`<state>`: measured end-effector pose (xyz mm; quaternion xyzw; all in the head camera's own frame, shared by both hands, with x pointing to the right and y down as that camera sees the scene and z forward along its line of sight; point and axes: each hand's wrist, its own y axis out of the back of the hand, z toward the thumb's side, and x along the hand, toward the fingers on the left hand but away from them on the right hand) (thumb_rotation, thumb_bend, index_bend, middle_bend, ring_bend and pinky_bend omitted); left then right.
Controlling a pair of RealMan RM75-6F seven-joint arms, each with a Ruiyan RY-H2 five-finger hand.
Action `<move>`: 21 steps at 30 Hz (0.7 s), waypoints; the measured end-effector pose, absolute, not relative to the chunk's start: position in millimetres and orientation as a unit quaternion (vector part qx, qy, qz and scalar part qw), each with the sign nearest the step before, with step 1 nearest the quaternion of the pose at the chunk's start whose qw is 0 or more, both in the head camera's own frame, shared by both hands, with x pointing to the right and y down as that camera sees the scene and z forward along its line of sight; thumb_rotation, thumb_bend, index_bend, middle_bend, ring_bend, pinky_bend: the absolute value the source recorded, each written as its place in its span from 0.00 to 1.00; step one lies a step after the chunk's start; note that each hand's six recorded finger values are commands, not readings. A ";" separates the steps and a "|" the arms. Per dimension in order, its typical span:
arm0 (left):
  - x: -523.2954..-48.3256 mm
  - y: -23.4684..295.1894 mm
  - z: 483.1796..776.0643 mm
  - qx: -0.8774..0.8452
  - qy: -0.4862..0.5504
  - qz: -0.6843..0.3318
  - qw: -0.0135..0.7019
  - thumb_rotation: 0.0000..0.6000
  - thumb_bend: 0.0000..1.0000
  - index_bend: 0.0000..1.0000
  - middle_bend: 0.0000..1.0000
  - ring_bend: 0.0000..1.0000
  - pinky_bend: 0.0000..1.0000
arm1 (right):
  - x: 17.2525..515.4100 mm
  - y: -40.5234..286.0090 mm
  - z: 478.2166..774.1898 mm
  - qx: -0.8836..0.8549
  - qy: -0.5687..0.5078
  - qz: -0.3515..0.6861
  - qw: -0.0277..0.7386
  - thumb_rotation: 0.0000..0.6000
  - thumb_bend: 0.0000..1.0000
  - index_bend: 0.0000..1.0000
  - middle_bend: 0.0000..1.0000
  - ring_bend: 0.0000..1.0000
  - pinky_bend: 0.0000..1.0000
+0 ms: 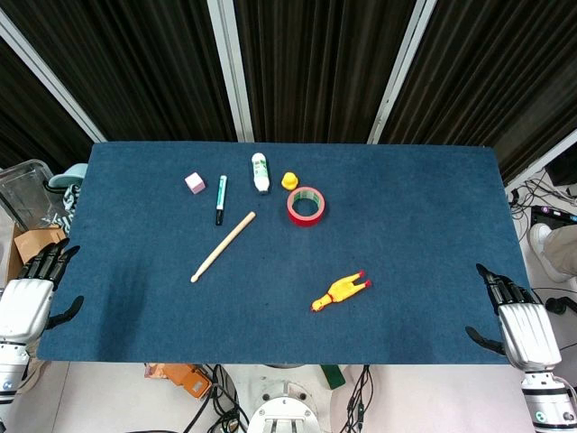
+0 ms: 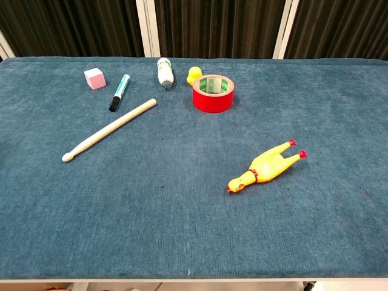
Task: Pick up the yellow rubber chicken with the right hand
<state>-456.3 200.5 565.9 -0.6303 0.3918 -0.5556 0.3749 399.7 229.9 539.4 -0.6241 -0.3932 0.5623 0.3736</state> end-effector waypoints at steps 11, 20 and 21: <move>-456.2 200.7 566.0 -0.631 0.392 -0.555 0.375 1.00 0.30 0.10 0.00 0.00 0.16 | 398.0 229.2 541.3 -0.630 -0.391 0.558 0.372 1.00 0.23 0.08 0.25 0.25 0.35; -456.9 201.1 564.1 -0.628 0.395 -0.555 0.375 1.00 0.30 0.10 0.00 0.00 0.16 | 390.1 226.5 548.7 -0.646 -0.376 0.548 0.376 1.00 0.23 0.06 0.25 0.24 0.35; -457.1 201.1 563.8 -0.628 0.397 -0.555 0.374 1.00 0.30 0.10 0.00 0.00 0.16 | 387.9 225.4 550.6 -0.649 -0.373 0.545 0.378 1.00 0.23 0.06 0.25 0.24 0.34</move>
